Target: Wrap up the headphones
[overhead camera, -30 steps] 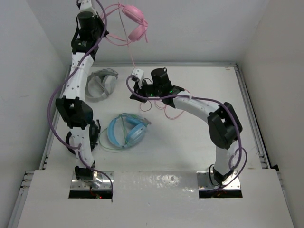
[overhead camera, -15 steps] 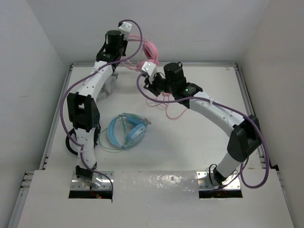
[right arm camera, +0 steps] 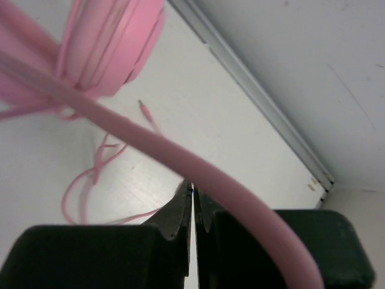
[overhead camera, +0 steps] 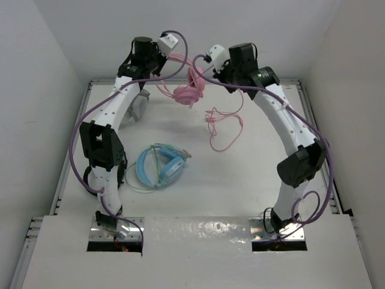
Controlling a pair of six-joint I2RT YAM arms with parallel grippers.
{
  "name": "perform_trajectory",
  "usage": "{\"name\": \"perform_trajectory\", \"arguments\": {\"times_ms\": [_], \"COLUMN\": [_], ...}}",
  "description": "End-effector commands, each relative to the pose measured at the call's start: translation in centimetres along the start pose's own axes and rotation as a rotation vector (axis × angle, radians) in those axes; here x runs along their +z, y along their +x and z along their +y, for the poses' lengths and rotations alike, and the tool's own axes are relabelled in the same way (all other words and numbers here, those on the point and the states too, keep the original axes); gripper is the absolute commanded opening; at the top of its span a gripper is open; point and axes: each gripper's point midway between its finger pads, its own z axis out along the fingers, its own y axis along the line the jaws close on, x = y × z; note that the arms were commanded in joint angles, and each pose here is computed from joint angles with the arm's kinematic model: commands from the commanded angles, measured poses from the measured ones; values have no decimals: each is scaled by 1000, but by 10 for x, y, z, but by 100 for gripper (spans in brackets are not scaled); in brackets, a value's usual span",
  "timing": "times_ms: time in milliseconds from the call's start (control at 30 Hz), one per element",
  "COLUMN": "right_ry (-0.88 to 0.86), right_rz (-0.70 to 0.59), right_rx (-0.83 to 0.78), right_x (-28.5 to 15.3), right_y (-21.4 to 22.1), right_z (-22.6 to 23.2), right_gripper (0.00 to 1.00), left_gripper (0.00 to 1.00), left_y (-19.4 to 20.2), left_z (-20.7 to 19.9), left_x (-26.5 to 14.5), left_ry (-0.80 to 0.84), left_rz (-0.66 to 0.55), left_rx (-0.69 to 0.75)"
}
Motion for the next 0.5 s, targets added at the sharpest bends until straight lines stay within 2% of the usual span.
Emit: {"name": "perform_trajectory", "arguments": {"times_ms": [0, 67, 167, 300, 333, 467], "right_ry": [291, 354, 420, 376, 381, 328], "right_rz": [-111, -155, -233, -262, -269, -231], "right_rx": [5, 12, 5, 131, 192, 259], "right_x": [-26, -15, -6, 22, 26, 49], "right_y": [-45, -61, -74, -54, -43, -9], "right_z": [-70, -85, -107, -123, -133, -130], "right_gripper": [0, 0, 0, 0, 0, 0], "left_gripper": [0, 0, 0, 0, 0, 0], "left_y": [-35, -52, -48, -41, -45, -70], "left_z": [-24, -50, -79, -98, -99, -100], "left_x": [-27, -34, -41, -50, -54, -76], "left_ry": [152, 209, 302, 349, 357, 384], "left_rz": [-65, -82, -46, 7, 3, -33], "left_rx": [66, 103, 90, 51, 33, -82]}}
